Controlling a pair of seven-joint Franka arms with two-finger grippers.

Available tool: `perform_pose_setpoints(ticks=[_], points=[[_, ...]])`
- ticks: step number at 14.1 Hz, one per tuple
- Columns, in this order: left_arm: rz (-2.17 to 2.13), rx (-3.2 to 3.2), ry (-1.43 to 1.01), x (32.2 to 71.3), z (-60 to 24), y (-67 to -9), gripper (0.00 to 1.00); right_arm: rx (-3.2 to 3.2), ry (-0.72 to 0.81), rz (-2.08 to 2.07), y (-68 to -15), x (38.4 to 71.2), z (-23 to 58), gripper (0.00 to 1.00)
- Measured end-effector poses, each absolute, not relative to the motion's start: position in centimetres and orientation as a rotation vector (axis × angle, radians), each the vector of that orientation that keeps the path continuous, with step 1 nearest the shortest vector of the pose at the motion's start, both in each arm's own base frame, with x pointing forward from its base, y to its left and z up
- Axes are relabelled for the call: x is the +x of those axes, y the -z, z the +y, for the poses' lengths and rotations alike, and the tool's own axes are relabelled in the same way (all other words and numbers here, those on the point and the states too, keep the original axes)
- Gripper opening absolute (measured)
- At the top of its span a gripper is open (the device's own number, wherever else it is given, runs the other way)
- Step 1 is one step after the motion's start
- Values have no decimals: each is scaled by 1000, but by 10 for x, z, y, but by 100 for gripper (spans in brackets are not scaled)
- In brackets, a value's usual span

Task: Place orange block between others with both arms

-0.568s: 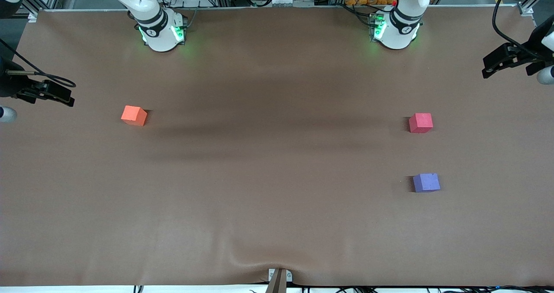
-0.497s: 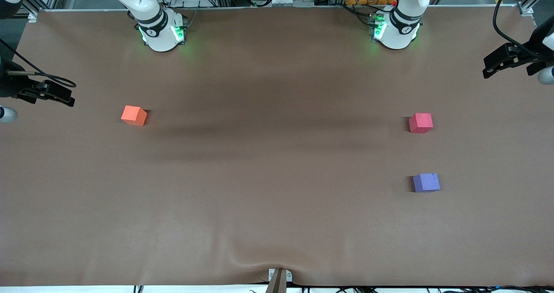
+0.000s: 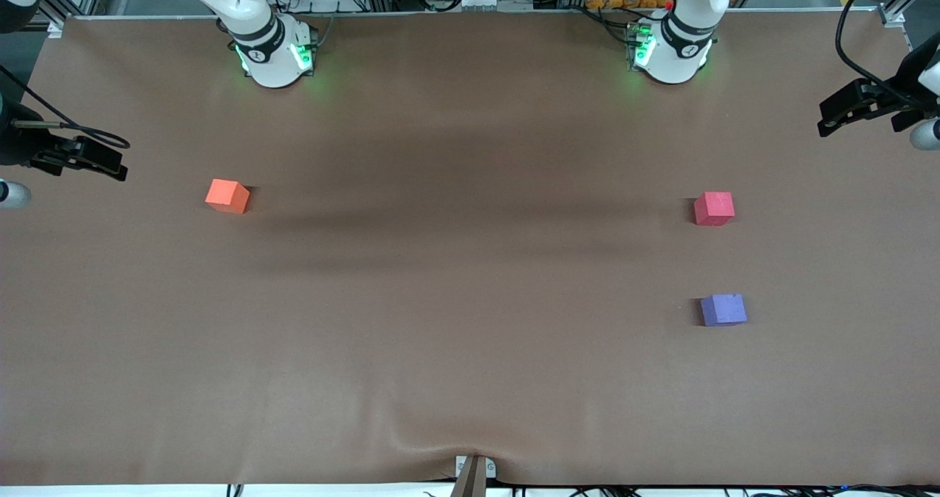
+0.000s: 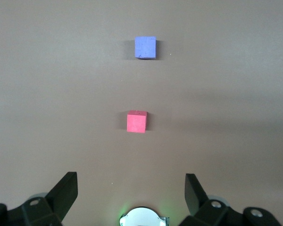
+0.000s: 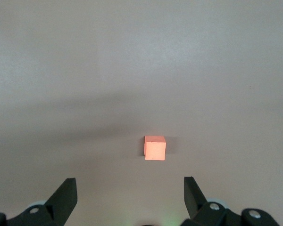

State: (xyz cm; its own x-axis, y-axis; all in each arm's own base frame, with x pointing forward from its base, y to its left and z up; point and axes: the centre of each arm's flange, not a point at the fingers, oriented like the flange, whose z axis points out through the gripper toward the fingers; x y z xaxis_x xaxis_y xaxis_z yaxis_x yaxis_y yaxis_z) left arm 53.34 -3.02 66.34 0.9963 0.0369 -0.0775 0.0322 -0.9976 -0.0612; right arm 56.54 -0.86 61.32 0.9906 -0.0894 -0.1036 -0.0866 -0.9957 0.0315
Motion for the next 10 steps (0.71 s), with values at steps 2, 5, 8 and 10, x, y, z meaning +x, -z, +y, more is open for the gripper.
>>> perform_pose_setpoints(ticks=[2, 5, 8, 10], points=[[-57, -3079, -128, 535, -29, -661, 100, 3107, 166, -137, -612, 565, -9, 100], [-54, -3080, -141, 538, -27, -657, 100, 3103, 221, -137, -604, 563, -9, 100], [-52, -3081, -147, 539, -27, -655, 100, 3096, 290, -136, -584, 561, -9, 100], [-52, -3081, -148, 539, -26, -654, 100, 3089, 340, -135, -569, 559, -9, 100]])
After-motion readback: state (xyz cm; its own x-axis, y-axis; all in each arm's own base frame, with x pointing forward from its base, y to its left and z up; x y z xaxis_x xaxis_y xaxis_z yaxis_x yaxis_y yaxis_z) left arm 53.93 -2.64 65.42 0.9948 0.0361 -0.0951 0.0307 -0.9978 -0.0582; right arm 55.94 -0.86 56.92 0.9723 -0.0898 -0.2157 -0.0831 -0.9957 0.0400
